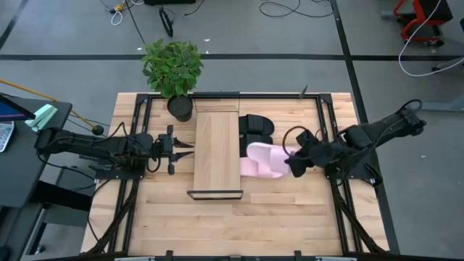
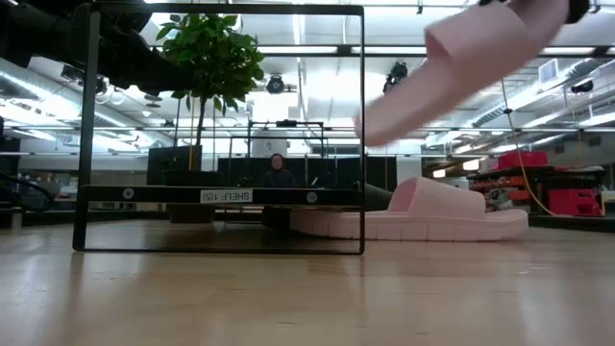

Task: Pick and place slides into the shelf
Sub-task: Put the bottom pink slipper on the shelf

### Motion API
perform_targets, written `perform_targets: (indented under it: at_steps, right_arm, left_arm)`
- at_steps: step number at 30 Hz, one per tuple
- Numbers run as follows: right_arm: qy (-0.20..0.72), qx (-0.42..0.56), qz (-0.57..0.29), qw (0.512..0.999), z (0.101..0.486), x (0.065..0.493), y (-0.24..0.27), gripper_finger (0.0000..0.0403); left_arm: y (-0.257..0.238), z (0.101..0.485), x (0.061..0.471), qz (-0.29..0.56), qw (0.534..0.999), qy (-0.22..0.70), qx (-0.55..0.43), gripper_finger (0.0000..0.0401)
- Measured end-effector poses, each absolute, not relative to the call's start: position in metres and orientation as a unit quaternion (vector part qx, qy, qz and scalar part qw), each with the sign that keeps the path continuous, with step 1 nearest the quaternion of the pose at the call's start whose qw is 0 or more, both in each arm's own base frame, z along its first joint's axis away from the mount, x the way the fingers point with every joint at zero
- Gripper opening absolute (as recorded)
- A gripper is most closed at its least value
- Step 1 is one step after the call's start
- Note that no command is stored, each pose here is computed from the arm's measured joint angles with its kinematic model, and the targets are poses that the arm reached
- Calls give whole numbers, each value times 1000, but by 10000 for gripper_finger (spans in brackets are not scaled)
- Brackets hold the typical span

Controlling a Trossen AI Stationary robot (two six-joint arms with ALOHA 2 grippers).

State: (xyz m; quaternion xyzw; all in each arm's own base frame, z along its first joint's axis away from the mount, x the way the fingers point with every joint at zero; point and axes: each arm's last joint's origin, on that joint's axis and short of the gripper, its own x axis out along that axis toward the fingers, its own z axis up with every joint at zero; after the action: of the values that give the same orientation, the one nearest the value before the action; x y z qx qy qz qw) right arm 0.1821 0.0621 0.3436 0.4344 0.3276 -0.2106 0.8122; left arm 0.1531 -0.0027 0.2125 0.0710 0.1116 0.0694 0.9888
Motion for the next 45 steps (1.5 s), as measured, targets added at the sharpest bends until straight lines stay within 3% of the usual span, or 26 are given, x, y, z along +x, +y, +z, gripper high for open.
perform_targets:
  at_steps: [9, 20, 25, 34, 45]
  right_arm:
    - [317, 370, -191, 852, 345, 209, 29, 2]
    - [312, 323, -84, 890, 326, 273, -7, 2]
    - [312, 320, -55, 893, 315, 290, -12, 2]
    - [287, 316, 12, 904, 302, 320, -13, 2]
    - [255, 362, 49, 895, 285, 351, -5, 2]
  left_arm:
    - [-3, 213, 153, 69, 989, 111, 72, 95]
    - [-3, 208, 152, 61, 988, 133, 47, 95]
    - [-6, 207, 152, 15, 989, 138, 42, 91]
    - [-6, 205, 147, 10, 987, 155, 46, 67]
    - [-9, 216, 113, -4, 992, 121, 43, 34]
